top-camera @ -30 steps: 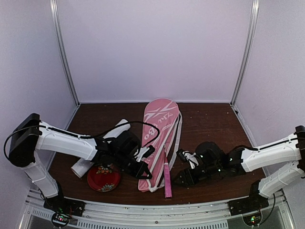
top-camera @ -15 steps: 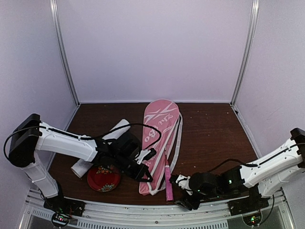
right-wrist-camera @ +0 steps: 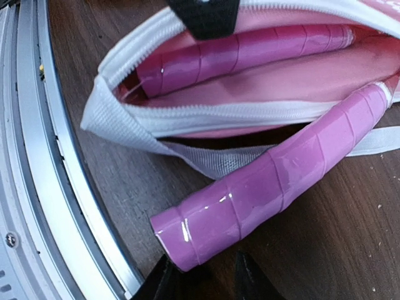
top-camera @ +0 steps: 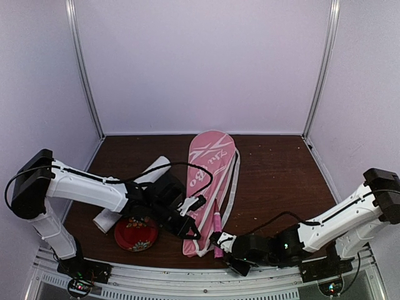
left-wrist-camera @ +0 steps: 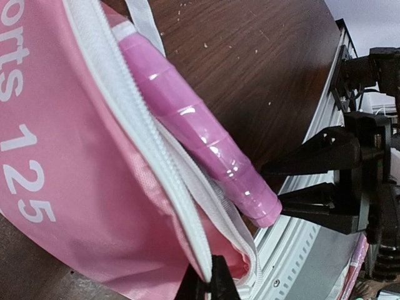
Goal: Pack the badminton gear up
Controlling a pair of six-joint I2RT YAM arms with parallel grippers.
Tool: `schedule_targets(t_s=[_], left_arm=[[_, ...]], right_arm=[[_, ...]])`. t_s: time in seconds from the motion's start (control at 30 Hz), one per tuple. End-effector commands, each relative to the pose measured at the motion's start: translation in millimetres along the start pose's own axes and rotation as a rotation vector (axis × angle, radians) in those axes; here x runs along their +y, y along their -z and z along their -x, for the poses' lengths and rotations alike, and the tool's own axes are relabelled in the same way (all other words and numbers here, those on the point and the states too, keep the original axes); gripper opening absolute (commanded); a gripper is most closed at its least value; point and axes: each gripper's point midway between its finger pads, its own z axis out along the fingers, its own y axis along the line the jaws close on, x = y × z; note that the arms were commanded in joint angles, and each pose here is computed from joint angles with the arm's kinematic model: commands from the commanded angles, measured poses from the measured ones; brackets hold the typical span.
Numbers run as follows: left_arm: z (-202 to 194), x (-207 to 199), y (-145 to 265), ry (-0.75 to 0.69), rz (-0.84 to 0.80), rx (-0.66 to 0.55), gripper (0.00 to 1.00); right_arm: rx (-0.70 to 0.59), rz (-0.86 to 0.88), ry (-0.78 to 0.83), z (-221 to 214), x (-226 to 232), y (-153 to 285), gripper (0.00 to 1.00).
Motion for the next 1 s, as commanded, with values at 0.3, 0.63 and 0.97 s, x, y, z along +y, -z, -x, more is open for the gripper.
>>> schedule_targets(t_s=[0.3, 0.63, 0.97], left_arm=[[6.7, -26.8, -4.3, -0.088, -0.069, 0.012, 0.0], [5.0, -30.4, -5.4, -0.097, -0.075, 0.019, 0.0], [8.3, -41.1, 0.5, -0.114, -0.1, 0.005, 0.0]], right_arm=[[-0.203, -0.116, -0.047, 63.3, -14.6, 14.0, 0.26], [-0.288, -0.128, -0.068, 98.7, -11.7, 22.0, 0.19], [-0.263, -0.137, -0.039, 98.1, -6.6, 6.0, 0.11]])
